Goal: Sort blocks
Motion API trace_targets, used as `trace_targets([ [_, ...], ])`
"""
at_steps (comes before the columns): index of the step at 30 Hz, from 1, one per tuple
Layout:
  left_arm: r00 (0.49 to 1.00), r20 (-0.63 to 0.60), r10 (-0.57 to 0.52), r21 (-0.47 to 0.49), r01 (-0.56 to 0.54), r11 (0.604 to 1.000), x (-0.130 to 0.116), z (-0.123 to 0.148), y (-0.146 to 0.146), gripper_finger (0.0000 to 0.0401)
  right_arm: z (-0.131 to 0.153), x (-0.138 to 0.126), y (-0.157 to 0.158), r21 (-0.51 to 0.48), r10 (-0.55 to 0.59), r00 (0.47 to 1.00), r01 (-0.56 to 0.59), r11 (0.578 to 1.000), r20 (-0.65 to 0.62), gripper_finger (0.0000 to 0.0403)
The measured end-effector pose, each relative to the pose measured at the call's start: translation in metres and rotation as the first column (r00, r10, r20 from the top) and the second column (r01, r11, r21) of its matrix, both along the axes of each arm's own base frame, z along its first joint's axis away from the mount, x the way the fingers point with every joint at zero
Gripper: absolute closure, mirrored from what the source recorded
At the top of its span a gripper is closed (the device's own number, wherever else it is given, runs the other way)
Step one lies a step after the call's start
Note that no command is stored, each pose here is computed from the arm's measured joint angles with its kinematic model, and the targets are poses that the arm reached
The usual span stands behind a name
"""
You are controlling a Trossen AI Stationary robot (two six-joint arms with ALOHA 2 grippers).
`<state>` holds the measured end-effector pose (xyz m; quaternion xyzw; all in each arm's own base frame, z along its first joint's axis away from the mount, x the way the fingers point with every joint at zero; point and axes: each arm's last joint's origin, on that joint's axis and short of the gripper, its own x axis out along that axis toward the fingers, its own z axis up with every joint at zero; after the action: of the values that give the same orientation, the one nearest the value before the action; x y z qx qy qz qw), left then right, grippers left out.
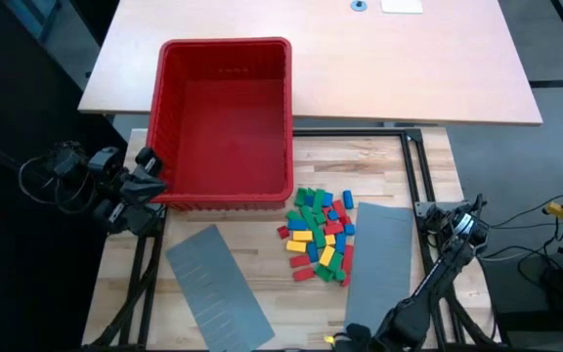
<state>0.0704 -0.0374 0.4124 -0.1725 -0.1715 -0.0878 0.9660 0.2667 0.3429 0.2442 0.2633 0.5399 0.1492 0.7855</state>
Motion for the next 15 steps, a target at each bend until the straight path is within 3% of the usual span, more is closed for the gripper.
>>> trace_targets([
  [9,0.999,-0.041,-0.001,0.028,0.002,1.0,-0.003,-0.005,0.002,0.0401,-0.001,0.001,-0.002,-0.025,0.011,1.0,-0.011,1.0,-0.002,0.0205],
  [15,0.999,-0.042,-0.002,0.025,0.003,1.0,-0.004,-0.005,0.003,0.0401,0.005,0.016,0.018,-0.022,0.089,0.996,-0.089,0.996,0.026,0.0231],
])
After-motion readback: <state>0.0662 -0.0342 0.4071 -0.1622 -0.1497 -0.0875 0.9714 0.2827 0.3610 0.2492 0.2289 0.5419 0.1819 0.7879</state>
